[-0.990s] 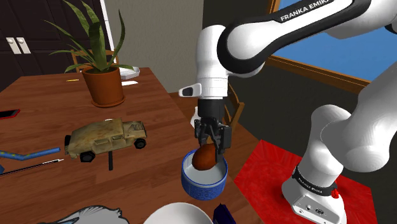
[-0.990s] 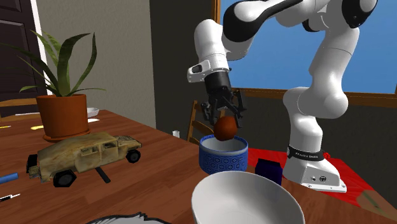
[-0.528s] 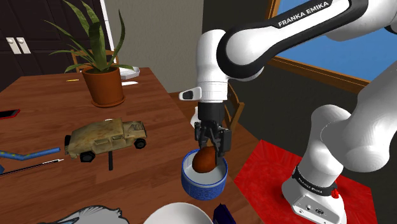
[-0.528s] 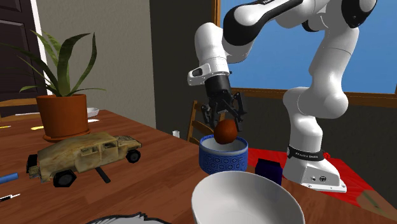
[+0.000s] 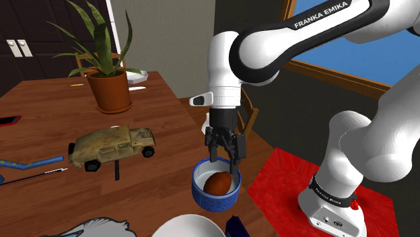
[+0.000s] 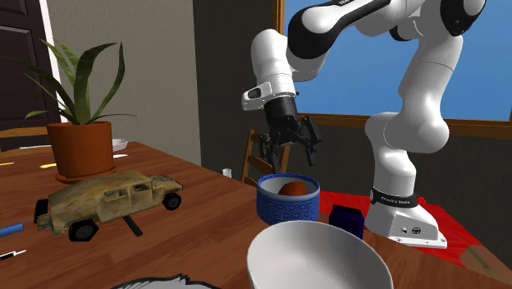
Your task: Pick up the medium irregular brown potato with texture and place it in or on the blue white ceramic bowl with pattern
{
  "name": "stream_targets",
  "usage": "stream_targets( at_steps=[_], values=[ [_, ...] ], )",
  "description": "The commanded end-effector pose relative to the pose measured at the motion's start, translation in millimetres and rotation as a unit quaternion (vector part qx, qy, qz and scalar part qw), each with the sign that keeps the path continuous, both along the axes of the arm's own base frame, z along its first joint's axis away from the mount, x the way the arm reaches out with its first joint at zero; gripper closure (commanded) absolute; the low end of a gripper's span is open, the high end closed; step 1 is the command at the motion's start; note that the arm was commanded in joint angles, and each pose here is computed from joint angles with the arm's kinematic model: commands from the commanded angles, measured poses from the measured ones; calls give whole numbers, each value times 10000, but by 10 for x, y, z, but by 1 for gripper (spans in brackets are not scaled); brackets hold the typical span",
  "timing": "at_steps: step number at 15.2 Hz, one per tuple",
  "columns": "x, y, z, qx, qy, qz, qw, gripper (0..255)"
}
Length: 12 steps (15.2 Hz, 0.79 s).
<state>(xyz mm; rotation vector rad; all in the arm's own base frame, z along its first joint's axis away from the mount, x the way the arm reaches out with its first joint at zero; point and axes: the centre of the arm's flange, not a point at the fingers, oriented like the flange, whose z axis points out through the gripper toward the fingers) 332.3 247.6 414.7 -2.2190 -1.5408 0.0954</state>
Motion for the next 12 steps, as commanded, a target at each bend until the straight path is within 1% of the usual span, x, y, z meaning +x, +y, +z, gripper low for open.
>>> stream_targets(
  at_steps=[1, 4, 12],
  values=[
    [39, -41, 119, 0, 0, 0, 10000, 0],
    [149, -155, 451, 0, 0, 0, 10000, 0],
    [149, -155, 451, 0, 0, 0, 10000, 0]
  ],
)
